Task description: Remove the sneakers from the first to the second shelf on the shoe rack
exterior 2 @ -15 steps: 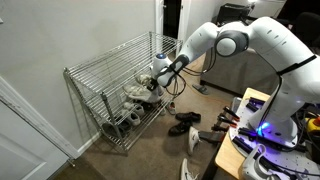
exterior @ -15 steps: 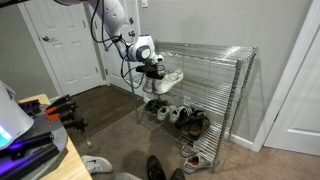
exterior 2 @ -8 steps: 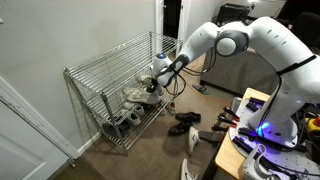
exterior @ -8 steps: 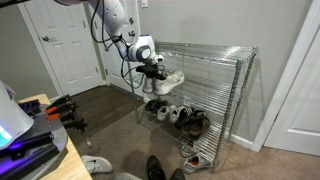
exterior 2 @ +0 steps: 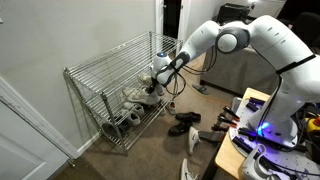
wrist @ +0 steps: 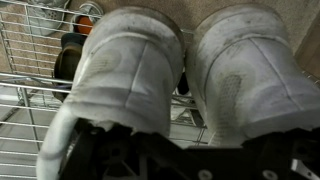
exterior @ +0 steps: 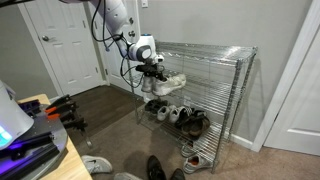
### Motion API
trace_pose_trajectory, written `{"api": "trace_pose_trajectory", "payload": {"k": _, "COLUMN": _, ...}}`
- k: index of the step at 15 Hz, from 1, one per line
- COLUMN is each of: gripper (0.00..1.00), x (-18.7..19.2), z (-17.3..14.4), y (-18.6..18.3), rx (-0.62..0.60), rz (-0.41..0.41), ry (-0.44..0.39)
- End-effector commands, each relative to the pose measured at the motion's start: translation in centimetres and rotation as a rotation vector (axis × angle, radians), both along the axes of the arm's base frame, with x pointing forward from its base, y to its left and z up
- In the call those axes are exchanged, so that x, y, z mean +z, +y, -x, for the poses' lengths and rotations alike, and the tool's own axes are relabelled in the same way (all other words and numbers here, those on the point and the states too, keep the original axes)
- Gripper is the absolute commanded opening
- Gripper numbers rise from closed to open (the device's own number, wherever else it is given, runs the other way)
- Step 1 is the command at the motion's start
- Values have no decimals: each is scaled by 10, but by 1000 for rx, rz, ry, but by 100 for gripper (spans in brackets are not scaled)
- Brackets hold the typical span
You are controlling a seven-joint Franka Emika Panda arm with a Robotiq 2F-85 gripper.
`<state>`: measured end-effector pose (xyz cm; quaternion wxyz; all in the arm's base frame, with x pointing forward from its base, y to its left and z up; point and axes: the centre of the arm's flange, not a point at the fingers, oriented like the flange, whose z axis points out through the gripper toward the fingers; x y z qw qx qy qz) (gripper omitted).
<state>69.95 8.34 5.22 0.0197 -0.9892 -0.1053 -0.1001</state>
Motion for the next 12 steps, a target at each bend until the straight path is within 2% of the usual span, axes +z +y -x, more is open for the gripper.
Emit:
{"api": "trace_pose_trajectory", "payload": {"k": 1, "gripper": 100, "x": 43, "z": 5, "y": -8, "rx": 21, "rz": -23, "ry": -35}}
{"api": "trace_pose_trajectory", "payload": {"k": 3, "gripper": 100, "x": 42, "z": 14, "y": -5, "rx": 43, "rz": -25, "ry": -79}}
{"api": "trace_pose_trajectory", "payload": {"k": 4, "gripper": 100, "x": 41, "z": 23, "y": -1, "rx": 74, "rz": -7, "ry": -141}}
{"api": "trace_pose_trajectory", "payload": {"k": 6, "gripper": 100, "x": 35, "z": 35, "y": 5, "rx": 100, "rz": 18, "ry": -214}}
{"api": "trace_pose_trajectory", "payload": {"k": 8, "gripper": 100, "x": 42, "z": 32, "y": 8, "rx": 127, "rz": 20, "ry": -336}}
{"api": "trace_pose_trajectory", "payload": {"k": 12, "gripper": 100, "x": 58, "z": 29, "y": 8, "rx": 135, "rz": 11, "ry": -448}}
